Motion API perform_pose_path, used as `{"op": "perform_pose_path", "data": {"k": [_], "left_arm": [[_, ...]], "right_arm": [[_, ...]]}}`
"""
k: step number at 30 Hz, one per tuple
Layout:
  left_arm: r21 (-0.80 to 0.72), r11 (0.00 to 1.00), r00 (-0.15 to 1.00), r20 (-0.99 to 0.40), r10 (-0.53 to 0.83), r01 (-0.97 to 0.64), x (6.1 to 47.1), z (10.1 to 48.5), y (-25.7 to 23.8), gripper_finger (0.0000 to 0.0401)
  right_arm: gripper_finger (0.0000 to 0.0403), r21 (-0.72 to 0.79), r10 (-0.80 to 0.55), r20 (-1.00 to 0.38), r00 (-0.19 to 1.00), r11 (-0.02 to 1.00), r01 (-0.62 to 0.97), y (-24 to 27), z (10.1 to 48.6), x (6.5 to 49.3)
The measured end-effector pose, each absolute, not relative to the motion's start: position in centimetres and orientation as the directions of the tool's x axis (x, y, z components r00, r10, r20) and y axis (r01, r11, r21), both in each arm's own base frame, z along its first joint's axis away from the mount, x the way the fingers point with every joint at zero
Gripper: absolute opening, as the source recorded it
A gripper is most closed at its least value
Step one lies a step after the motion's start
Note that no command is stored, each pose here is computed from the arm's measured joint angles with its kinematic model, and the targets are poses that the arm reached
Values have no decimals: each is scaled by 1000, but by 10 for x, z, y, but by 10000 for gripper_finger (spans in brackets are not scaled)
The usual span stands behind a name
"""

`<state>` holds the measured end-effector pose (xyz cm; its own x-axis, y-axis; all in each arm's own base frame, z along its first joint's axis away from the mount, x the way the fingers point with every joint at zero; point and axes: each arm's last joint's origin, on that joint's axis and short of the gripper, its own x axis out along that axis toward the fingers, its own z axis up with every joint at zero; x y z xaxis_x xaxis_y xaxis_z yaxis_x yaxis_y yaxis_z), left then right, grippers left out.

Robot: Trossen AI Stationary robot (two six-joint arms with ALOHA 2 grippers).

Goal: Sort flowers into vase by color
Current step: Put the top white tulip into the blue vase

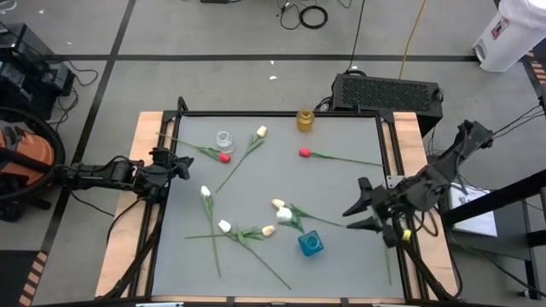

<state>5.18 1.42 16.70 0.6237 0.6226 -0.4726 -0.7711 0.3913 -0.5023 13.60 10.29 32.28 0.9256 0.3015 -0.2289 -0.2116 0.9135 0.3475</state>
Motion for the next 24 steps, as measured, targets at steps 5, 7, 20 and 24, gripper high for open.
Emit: {"op": "perform_pose_path", "data": {"k": [5,7,20,24], "left_arm": [[-503,391,624,-472,623,-771,52,167,14,148],[-502,391,624,-473,623,-771,52,167,14,148],[-502,391,624,-473,623,-771,52,167,14,148],[-502,391,624,-472,623,-771,52,167,14,148]], "right_arm": [[106,359,306,-199,931,907,-221,92,330,123],[87,359,307,-193,932,906,-224,88,331,119],[4,349,233,-187,954,924,-157,82,332,115],[3,358,197,-174,965,926,-125,81,333,115]]}}
